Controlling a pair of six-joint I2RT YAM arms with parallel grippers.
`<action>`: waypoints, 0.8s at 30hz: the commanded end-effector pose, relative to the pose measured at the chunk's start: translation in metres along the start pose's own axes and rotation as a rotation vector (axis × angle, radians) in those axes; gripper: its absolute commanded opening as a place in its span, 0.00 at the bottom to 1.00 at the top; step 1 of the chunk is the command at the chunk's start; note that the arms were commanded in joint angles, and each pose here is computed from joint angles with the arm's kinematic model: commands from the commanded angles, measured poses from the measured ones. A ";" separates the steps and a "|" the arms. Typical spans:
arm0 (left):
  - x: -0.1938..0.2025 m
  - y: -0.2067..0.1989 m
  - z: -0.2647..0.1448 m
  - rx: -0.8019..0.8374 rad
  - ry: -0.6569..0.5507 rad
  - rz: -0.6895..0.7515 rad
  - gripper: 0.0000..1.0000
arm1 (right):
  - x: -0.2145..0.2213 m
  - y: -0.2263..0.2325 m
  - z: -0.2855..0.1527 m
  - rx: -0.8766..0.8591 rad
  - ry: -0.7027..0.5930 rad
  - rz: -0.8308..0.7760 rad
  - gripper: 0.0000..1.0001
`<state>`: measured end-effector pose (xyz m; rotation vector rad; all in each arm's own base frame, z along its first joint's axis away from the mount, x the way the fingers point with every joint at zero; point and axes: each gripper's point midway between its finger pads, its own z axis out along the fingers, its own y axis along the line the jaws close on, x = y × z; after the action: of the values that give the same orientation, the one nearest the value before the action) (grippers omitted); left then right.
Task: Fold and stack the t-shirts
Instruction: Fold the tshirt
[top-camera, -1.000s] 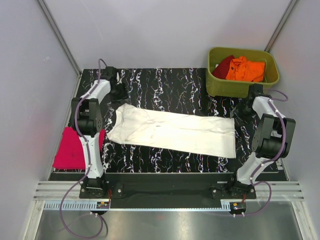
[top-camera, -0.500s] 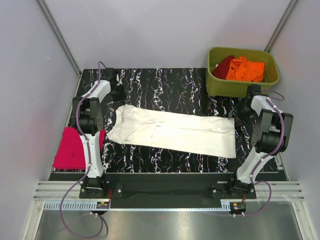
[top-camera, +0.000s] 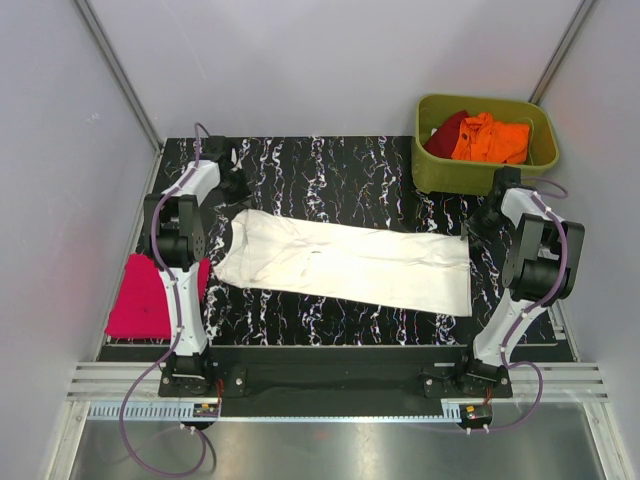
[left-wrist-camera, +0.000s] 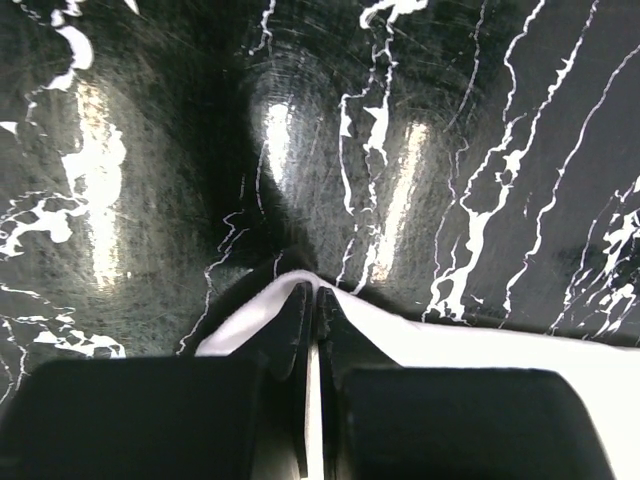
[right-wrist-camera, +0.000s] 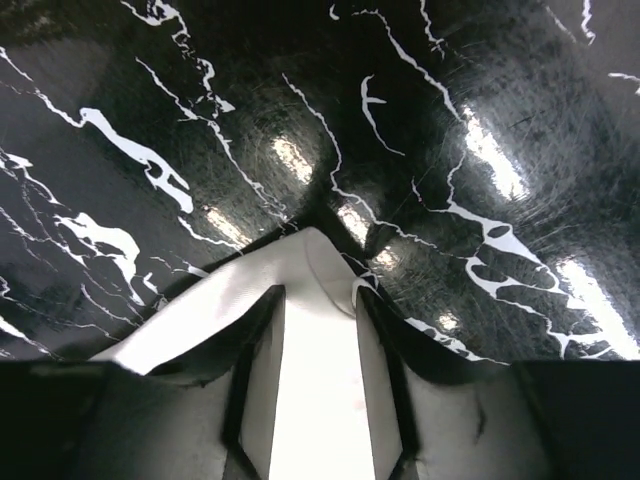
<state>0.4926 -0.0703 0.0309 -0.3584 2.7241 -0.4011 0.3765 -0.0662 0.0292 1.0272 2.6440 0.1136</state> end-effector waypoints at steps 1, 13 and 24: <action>-0.016 0.008 -0.010 -0.024 -0.058 -0.006 0.00 | -0.018 -0.004 -0.008 0.032 -0.074 -0.005 0.36; -0.038 0.014 -0.016 -0.036 -0.134 -0.037 0.00 | -0.024 -0.037 -0.007 0.178 -0.163 0.016 0.00; -0.036 0.013 -0.024 -0.029 -0.128 -0.024 0.19 | -0.013 -0.027 -0.005 0.122 -0.093 0.024 0.14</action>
<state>0.4985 -0.0517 0.0301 -0.4282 2.6980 -0.3570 0.3604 -0.0912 0.0157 1.0708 2.6261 -0.1125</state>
